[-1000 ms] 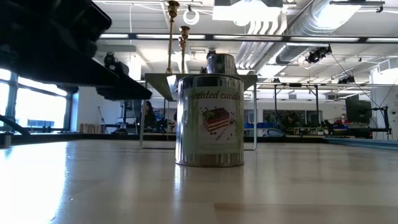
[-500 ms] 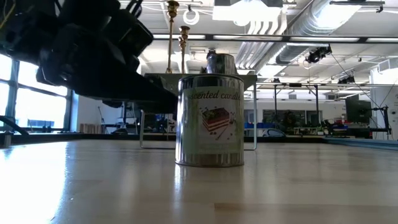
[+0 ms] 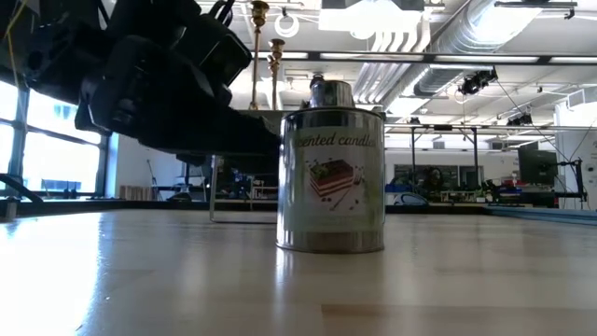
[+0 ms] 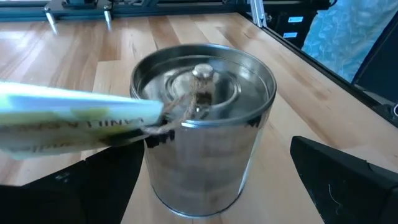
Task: Pick & Place candle stick holders
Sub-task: Put the green scented candle on the shelf aligned with the other brown scented candle
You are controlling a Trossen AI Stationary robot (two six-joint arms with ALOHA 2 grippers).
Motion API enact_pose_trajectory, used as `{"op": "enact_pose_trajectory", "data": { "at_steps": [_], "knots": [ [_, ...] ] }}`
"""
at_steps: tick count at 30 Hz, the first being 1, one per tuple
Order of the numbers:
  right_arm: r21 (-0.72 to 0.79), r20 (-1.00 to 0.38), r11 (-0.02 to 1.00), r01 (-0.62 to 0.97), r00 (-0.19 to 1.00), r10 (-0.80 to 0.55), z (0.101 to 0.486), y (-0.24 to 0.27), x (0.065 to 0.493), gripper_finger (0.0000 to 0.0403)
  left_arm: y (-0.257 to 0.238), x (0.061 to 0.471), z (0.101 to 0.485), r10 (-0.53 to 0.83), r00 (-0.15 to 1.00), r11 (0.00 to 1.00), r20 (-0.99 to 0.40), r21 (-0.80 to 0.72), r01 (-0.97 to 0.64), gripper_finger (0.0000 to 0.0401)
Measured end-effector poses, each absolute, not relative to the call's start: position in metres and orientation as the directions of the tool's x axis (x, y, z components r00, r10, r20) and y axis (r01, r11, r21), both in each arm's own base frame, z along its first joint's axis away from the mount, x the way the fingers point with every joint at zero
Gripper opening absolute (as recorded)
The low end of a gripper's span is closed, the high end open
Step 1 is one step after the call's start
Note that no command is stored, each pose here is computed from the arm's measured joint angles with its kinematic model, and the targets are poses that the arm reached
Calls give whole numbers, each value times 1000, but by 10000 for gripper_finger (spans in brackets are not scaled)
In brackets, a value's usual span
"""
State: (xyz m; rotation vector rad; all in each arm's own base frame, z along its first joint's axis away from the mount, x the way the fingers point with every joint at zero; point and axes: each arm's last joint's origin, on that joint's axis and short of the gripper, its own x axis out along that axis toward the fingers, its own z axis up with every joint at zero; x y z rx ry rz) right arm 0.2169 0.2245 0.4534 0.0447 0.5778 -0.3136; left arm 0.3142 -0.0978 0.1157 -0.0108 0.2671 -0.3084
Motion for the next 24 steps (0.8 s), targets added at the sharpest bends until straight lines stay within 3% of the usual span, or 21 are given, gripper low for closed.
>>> {"op": "enact_pose_trajectory", "data": {
  "at_steps": [24],
  "knots": [
    [-74, -546, 955, 289, 789, -281, 453, 224, 218, 390, -100, 326, 122, -269, 930, 963, -251, -42, 268, 397]
  ]
}}
